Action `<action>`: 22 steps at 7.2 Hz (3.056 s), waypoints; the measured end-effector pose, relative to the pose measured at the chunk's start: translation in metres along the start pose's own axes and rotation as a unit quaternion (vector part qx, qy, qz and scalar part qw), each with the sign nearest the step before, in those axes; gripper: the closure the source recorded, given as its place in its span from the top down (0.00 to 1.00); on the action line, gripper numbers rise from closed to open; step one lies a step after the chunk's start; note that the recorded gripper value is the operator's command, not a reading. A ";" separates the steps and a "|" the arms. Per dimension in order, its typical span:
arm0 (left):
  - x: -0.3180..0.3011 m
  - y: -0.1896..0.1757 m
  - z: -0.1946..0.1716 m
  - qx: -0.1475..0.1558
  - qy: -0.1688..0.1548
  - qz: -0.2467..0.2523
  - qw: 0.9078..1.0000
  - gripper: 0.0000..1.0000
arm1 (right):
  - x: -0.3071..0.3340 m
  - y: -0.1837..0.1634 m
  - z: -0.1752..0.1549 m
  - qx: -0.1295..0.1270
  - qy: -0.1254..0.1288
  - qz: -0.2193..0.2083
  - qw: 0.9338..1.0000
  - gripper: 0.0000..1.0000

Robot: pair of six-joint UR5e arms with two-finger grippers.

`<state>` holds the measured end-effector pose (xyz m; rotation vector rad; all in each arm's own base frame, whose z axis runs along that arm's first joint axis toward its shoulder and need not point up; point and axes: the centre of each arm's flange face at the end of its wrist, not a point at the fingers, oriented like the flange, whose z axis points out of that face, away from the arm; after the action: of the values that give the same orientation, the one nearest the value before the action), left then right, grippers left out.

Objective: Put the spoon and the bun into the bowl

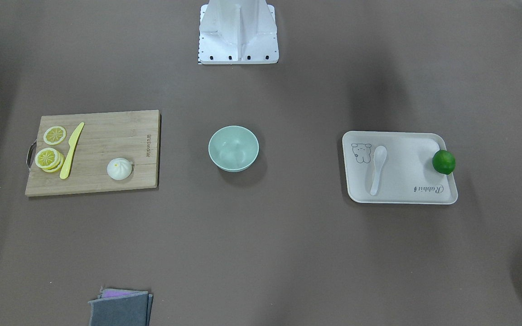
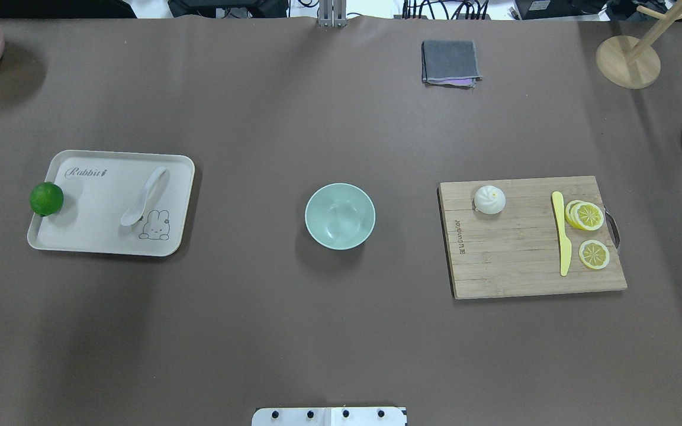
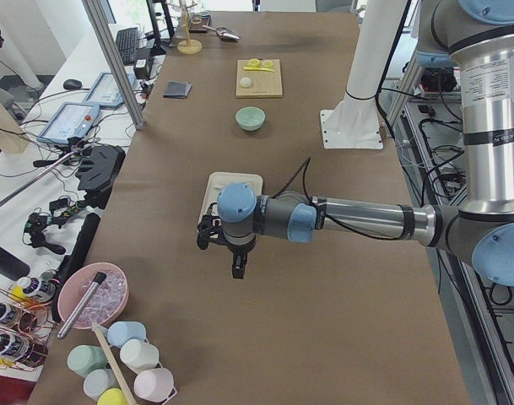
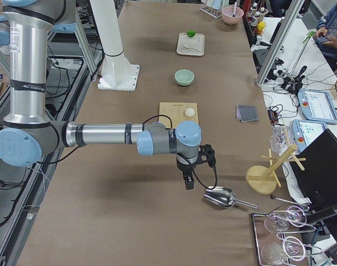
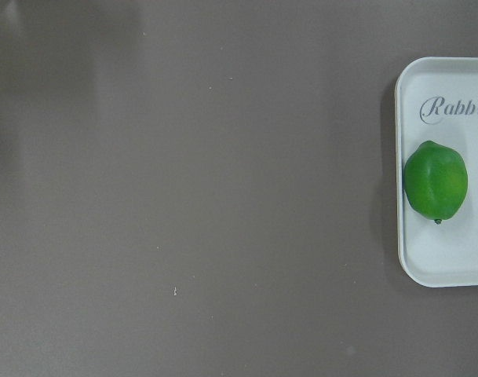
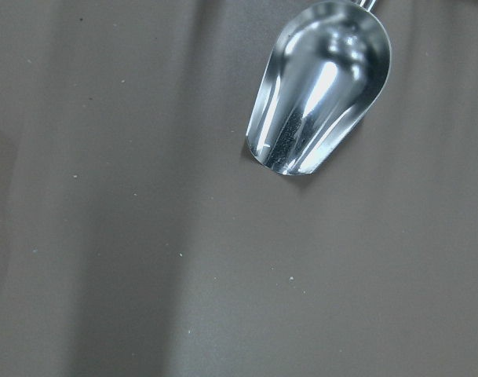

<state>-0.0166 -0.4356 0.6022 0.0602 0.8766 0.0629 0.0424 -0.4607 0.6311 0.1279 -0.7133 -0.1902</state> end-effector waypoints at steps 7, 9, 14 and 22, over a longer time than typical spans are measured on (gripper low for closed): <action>0.005 -0.001 -0.003 0.005 0.003 0.002 1.000 0.98 | -0.010 0.003 -0.001 0.005 -0.043 0.001 0.999 1.00; 0.003 -0.001 -0.002 0.004 0.003 0.002 1.000 0.98 | -0.009 0.004 0.001 0.004 -0.044 0.002 0.999 1.00; 0.008 0.000 -0.006 0.017 0.008 0.015 1.000 0.98 | -0.006 0.011 0.009 -0.004 -0.048 0.009 0.999 1.00; 0.074 -0.020 -0.022 0.095 0.041 0.012 0.995 0.98 | -0.092 -0.026 0.031 0.020 -0.066 -0.019 0.997 0.99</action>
<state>0.0143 -0.4492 0.5295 0.2465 0.9618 0.0041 -0.0492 -0.4677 0.5908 0.1677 -0.8467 -0.2216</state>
